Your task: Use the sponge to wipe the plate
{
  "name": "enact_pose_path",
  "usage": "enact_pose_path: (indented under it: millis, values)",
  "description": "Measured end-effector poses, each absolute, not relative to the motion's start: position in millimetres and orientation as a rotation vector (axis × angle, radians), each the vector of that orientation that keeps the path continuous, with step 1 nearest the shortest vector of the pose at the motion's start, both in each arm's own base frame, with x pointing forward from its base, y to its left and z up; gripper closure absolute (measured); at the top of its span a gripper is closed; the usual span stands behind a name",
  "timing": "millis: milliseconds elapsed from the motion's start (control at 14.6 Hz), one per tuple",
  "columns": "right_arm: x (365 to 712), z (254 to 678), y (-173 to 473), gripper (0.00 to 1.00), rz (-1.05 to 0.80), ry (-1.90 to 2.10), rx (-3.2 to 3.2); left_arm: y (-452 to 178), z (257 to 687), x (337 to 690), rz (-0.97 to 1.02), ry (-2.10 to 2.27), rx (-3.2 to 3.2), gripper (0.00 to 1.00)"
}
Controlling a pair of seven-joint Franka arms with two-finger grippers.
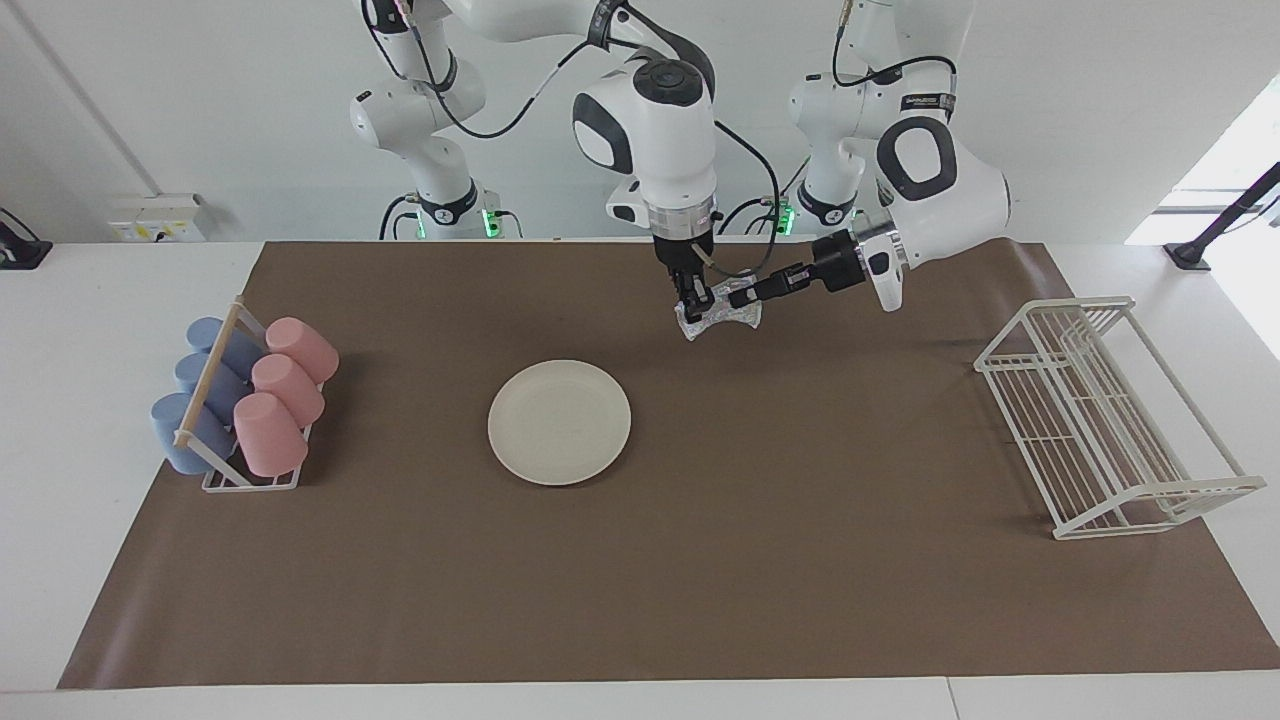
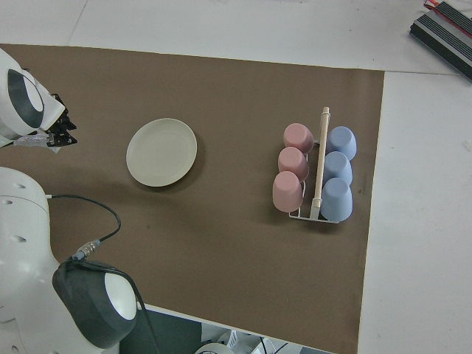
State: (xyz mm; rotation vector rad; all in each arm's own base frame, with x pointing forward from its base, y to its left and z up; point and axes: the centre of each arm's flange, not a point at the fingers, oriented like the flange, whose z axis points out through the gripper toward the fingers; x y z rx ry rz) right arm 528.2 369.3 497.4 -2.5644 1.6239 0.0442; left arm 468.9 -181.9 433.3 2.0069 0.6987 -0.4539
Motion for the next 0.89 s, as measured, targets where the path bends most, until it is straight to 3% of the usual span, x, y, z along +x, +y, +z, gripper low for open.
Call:
enact_pose_path:
  millis: [274, 548, 891]
  values:
    - [556, 537, 293, 0.04, -0.04, 1.393, -2.653, -179, 433, 470, -0.455, 0.711, 2.002, 0.94]
    - [562, 587, 197, 0.0, -0.102, 1.091, -2.81, -169, 432, 473, -0.435, 0.708, 2.082, 0.94]
    - [566, 583, 105, 0.0, 0.025, 0.558, -3.015, -138, 442, 501, -0.326, 0.69, 2.476, 0.94]
